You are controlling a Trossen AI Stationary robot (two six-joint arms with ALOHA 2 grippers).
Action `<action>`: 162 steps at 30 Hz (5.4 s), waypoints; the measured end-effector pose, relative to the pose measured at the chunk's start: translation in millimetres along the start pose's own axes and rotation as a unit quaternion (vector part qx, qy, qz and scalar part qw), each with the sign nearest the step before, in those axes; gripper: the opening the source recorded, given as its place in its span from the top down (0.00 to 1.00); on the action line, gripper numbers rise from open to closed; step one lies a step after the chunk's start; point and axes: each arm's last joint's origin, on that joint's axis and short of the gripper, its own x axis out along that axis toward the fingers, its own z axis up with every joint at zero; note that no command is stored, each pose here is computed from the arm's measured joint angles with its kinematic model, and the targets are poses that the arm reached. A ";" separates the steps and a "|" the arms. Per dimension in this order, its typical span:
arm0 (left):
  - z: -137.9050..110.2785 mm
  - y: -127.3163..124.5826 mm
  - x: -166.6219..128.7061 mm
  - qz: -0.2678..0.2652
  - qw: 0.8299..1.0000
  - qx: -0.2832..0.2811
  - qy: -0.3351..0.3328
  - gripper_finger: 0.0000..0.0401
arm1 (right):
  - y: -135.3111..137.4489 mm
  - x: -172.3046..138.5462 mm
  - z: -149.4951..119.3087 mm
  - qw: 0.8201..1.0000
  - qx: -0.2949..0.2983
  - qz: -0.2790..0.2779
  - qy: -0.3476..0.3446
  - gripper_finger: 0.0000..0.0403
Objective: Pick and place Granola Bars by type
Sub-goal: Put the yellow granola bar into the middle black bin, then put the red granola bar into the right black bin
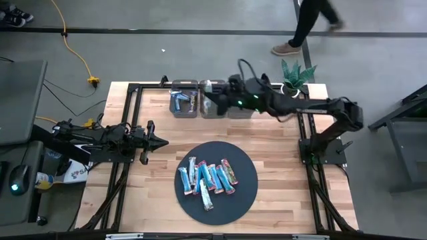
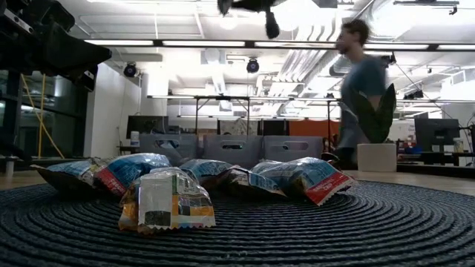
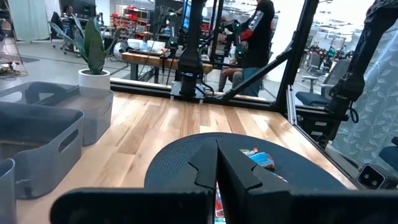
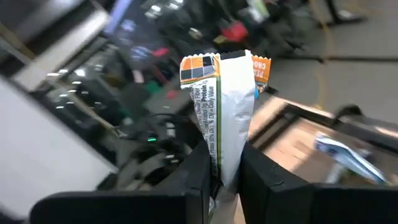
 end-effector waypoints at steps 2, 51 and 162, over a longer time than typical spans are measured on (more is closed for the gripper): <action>0.0 0.0 0.0 0.000 1.000 0.000 0.000 1.00 | -12.5 14.2 3.4 0.999 0.013 -0.034 0.015 0.89; 0.1 0.0 0.0 0.000 1.000 0.000 0.000 1.00 | -230.8 72.0 -31.2 0.925 0.100 -0.264 0.253 0.87; 0.1 0.0 0.0 0.000 1.000 0.000 0.000 1.00 | 2.5 -4.9 -227.1 0.807 0.089 -0.337 0.477 0.60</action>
